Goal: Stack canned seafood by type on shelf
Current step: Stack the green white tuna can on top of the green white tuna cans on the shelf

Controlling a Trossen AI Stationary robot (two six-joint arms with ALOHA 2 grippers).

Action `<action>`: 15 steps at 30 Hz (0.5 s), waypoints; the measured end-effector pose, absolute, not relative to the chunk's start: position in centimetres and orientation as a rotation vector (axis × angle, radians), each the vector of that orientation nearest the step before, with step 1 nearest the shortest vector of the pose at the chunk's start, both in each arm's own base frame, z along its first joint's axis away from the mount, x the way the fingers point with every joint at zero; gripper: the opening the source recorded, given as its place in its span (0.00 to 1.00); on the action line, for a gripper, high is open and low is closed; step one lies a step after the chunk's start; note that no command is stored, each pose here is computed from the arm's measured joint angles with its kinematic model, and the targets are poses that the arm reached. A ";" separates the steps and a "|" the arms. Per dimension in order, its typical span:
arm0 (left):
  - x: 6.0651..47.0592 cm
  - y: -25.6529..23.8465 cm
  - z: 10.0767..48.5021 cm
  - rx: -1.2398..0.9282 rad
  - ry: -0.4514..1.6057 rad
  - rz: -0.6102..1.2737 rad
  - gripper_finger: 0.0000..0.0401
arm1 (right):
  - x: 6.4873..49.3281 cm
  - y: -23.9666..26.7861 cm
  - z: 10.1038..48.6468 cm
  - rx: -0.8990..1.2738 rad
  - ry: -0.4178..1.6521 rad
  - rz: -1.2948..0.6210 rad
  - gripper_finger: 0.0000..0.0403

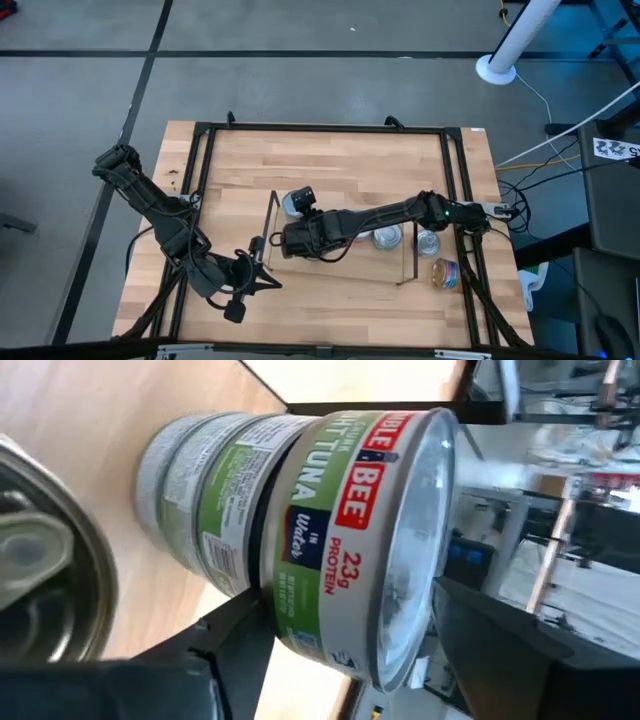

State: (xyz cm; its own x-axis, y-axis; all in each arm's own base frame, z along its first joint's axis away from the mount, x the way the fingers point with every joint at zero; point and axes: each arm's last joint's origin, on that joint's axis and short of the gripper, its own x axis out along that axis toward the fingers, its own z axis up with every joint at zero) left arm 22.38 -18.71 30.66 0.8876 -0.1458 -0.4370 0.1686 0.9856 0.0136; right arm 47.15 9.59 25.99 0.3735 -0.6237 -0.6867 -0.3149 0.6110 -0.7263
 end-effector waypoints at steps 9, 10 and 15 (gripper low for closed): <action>22.4 -18.7 30.7 0.051 0.450 -0.163 0.01 | 47.2 9.0 26.0 -0.897 1.231 -0.187 0.63; 22.4 -18.7 30.7 0.052 0.450 -0.163 0.01 | 47.2 9.0 26.1 -0.897 1.231 -0.187 0.63; 22.4 -18.7 30.7 0.052 0.450 -0.163 0.01 | 47.1 9.0 26.4 -0.889 1.224 -0.180 0.63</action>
State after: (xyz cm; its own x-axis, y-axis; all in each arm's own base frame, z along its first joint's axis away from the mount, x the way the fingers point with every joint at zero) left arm 22.39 -18.71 30.66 0.8876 -0.1454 -0.4371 0.1682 0.9857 0.0137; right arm 47.08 9.02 26.42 0.3720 -0.5647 -0.7367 -0.3280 0.6625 -0.6734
